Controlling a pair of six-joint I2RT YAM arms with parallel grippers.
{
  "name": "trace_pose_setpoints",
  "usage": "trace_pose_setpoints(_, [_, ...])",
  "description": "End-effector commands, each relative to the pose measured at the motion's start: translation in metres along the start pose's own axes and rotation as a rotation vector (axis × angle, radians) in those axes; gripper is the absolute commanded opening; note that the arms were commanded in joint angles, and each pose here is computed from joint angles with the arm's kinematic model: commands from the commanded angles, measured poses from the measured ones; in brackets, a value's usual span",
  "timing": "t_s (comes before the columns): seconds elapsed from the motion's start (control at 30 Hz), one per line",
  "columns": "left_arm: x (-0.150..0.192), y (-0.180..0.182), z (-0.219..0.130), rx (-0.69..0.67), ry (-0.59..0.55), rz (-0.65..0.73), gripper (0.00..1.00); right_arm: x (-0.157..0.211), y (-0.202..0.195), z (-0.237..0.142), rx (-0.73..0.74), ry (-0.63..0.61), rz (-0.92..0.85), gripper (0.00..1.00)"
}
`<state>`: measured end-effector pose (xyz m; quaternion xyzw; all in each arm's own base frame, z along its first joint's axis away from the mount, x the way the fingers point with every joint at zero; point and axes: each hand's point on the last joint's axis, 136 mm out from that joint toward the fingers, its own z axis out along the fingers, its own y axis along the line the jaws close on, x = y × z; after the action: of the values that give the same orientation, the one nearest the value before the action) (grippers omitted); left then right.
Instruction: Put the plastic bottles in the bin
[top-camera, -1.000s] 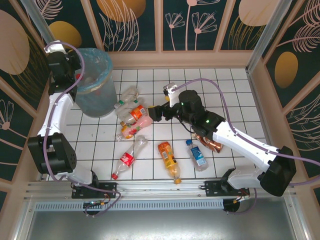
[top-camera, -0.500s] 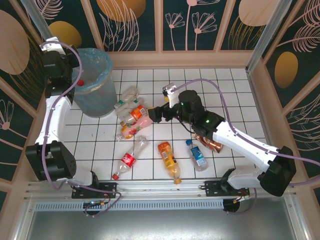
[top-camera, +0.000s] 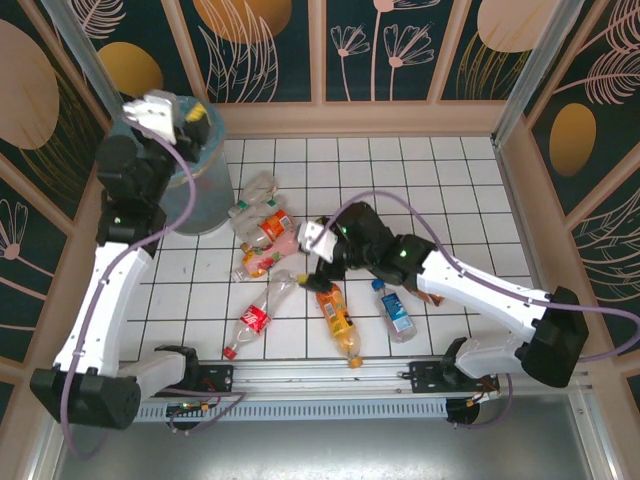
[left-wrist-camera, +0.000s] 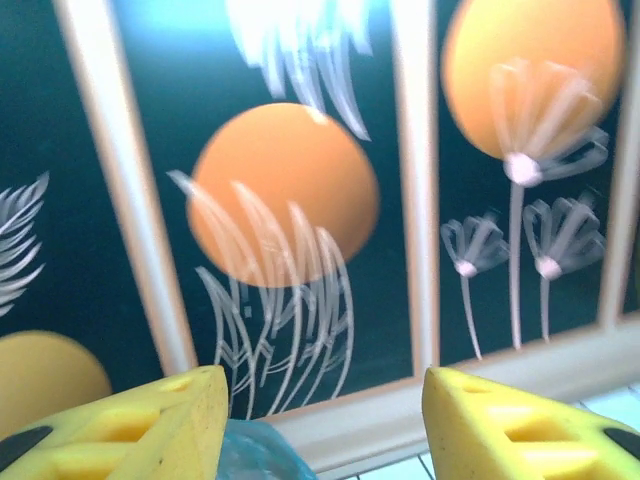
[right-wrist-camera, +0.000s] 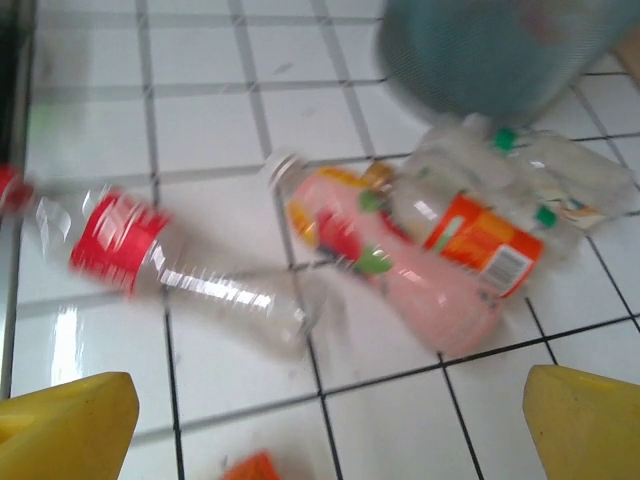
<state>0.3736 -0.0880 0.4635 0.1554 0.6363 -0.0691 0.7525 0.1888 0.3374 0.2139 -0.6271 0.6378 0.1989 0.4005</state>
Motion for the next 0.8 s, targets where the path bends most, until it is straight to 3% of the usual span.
trace_pose_setpoints(0.0, [0.021,-0.06,-0.015,0.241,-0.005,0.241,0.56,0.018,0.016,-0.011,-0.032,0.048,-0.291,0.99])
trace_pose_setpoints(0.13, [0.069,-0.131,-0.058,0.587,-0.004,0.405,0.68,0.025,0.038,-0.005,-0.087,0.052,-0.428,0.99])
trace_pose_setpoints(0.23, [0.098,-0.161,-0.091,0.759,-0.027,0.488,0.75,0.058,0.049,-0.004,-0.135,0.181,-0.56,0.99])
trace_pose_setpoints(0.37, [0.115,-0.17,-0.103,0.777,-0.014,0.529,0.82,0.098,0.048,-0.008,-0.124,0.314,-0.722,0.99])
trace_pose_setpoints(0.6, [0.137,-0.18,-0.104,0.798,0.03,0.577,0.83,0.119,0.058,-0.007,-0.134,0.284,-0.975,0.99])
trace_pose_setpoints(0.77, [0.139,-0.183,-0.106,0.803,0.014,0.579,0.83,0.133,0.074,-0.002,-0.222,0.27,-1.005,0.99])
